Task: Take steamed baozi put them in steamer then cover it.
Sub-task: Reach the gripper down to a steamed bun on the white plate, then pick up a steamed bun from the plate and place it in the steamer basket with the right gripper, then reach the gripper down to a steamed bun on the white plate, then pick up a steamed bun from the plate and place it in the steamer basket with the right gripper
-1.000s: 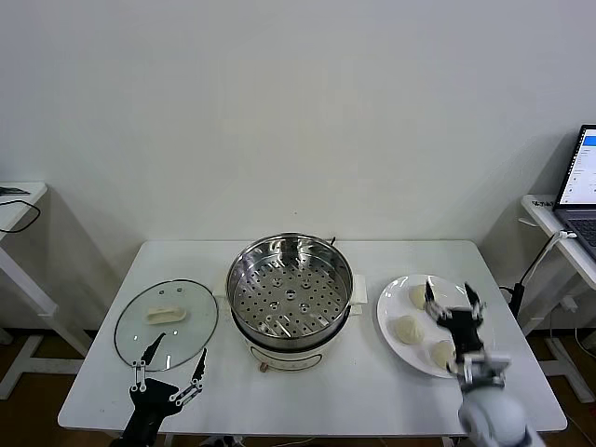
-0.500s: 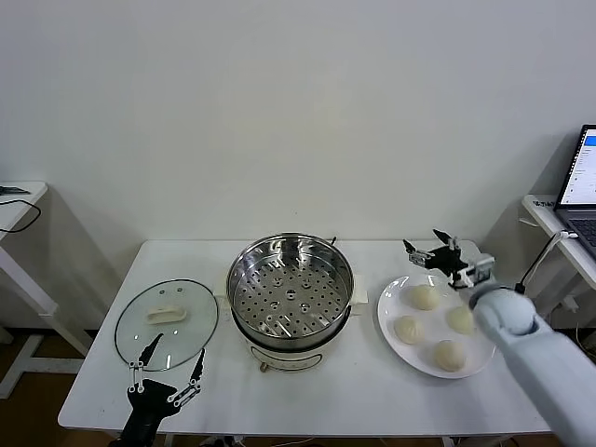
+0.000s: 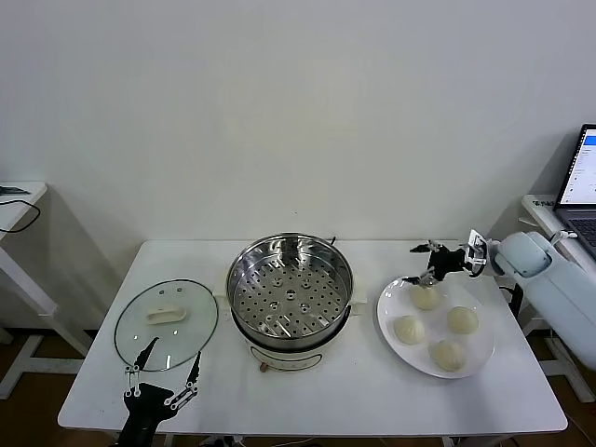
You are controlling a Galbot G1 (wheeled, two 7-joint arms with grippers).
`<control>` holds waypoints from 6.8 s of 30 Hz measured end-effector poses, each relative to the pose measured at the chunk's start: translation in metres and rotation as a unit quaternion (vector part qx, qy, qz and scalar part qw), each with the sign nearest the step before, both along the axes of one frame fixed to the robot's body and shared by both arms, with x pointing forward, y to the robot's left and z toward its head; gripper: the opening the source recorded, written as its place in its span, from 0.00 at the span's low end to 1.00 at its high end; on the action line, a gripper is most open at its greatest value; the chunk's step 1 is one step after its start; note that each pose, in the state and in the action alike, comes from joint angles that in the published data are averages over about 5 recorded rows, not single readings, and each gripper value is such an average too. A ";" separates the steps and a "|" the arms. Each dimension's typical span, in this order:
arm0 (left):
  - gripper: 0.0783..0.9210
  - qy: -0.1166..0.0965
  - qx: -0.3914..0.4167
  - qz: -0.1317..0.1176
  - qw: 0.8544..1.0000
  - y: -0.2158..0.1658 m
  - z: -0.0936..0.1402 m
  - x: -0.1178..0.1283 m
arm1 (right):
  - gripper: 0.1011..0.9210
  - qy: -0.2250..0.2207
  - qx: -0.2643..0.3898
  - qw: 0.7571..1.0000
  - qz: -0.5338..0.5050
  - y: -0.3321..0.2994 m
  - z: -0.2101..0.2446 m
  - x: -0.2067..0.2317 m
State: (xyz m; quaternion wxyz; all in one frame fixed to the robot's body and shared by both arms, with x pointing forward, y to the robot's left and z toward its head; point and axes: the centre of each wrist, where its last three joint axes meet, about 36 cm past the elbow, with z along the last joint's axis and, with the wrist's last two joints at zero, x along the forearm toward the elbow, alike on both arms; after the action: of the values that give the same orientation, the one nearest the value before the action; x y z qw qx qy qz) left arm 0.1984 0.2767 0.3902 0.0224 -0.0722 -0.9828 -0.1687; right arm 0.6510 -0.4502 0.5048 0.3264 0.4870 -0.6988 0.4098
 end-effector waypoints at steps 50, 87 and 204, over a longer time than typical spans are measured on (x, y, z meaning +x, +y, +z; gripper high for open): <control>0.88 0.002 0.002 0.010 1.000 -0.001 -0.006 -0.007 | 0.67 0.032 -0.193 0.972 0.133 0.060 -0.011 0.046; 0.88 -0.006 -0.005 0.000 1.000 -0.006 -0.005 -0.002 | 0.72 -0.183 -0.250 0.692 0.652 0.366 0.170 0.034; 0.88 -0.016 -0.004 -0.004 1.000 -0.010 -0.014 0.002 | 0.61 0.094 -0.149 0.970 0.168 0.129 0.037 0.012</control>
State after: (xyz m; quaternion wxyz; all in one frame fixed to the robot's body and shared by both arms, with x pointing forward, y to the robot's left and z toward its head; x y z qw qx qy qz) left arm 0.2000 0.2672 0.3759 0.0056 -0.0732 -0.9834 -0.1662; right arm 0.6628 -0.3216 0.5415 0.3861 0.5793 -0.5044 0.5108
